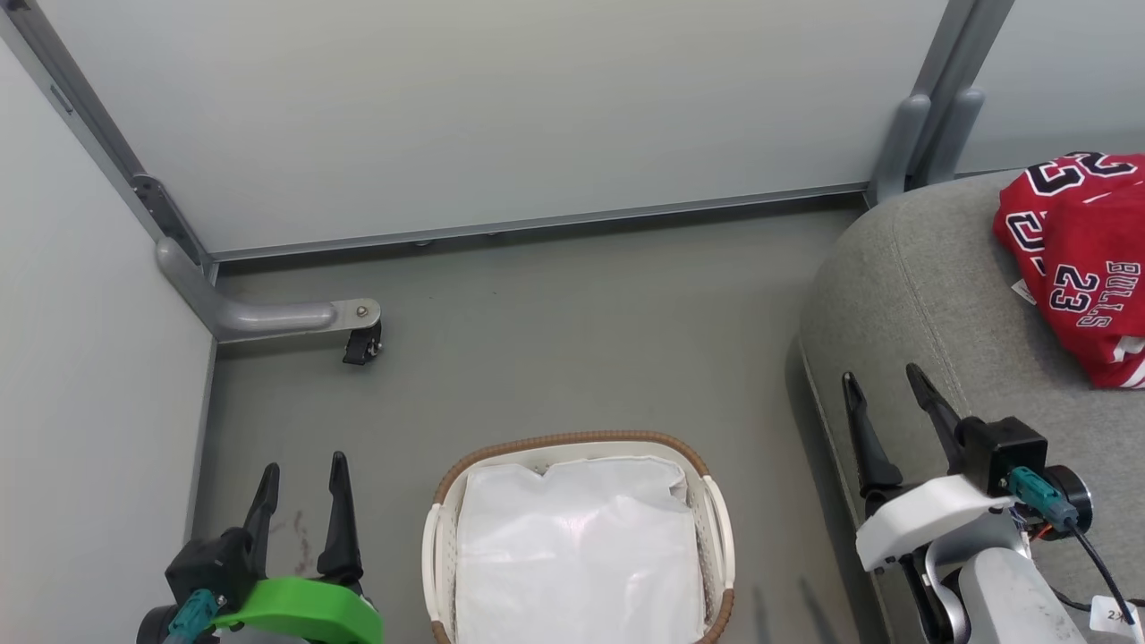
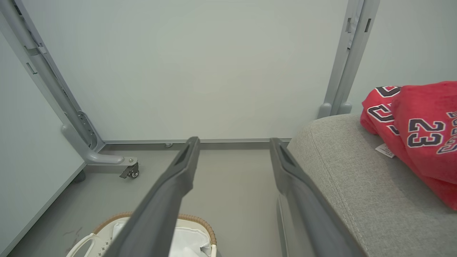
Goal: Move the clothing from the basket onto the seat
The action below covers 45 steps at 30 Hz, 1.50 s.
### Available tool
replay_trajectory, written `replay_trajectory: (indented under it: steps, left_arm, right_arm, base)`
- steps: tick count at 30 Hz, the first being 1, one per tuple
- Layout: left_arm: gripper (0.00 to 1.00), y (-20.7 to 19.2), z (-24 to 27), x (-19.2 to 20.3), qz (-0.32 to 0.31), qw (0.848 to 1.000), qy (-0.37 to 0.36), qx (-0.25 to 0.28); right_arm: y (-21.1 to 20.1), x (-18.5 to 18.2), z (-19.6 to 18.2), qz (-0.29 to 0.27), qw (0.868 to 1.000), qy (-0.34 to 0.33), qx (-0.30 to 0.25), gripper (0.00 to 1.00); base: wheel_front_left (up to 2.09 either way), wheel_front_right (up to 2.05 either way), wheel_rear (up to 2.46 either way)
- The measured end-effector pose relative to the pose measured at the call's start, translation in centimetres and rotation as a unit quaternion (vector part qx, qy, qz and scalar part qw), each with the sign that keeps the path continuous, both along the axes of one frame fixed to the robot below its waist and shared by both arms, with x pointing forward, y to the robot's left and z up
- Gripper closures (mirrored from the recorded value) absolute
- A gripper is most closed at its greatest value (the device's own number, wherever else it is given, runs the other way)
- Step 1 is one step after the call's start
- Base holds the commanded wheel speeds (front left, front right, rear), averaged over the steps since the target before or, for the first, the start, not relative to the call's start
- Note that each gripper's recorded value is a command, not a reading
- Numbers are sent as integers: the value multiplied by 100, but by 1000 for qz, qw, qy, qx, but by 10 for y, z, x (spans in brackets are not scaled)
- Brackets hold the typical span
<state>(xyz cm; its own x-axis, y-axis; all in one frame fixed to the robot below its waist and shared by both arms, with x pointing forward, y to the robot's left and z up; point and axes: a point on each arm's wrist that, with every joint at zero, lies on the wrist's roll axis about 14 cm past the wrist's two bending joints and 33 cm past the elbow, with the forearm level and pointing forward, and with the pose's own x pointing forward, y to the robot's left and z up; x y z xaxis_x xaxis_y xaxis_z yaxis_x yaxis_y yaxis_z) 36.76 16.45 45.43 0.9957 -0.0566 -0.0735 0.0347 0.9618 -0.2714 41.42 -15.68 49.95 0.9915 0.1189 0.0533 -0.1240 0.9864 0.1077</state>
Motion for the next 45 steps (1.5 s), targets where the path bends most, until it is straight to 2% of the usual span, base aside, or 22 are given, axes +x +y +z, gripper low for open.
replay_trajectory:
  steps: [22, 23, 29, 45]
  left_arm:
    - [0, -2, 5, -12, 0, 1000, -7, -2]
    - [100, -2, 4, -13, 0, 1000, -6, -3]
    - [100, -2, -11, -17, 2, 1000, 21, -7]
    - [100, 14, -12, -15, 49, 989, 45, -134]
  right_arm:
    - [9, -16, -5, 14, 1000, 8, 3, 0]
    - [10, -16, -5, 15, 1000, 9, 3, 100]
    - [10, -26, -30, 10, 999, 50, 12, 100]
    - [-7, -24, -27, -30, 985, 71, 158, 100]
  base:
    - [0, 0, 0]
    - [0, 0, 0]
    - [0, 0, 0]
    - [0, 0, 0]
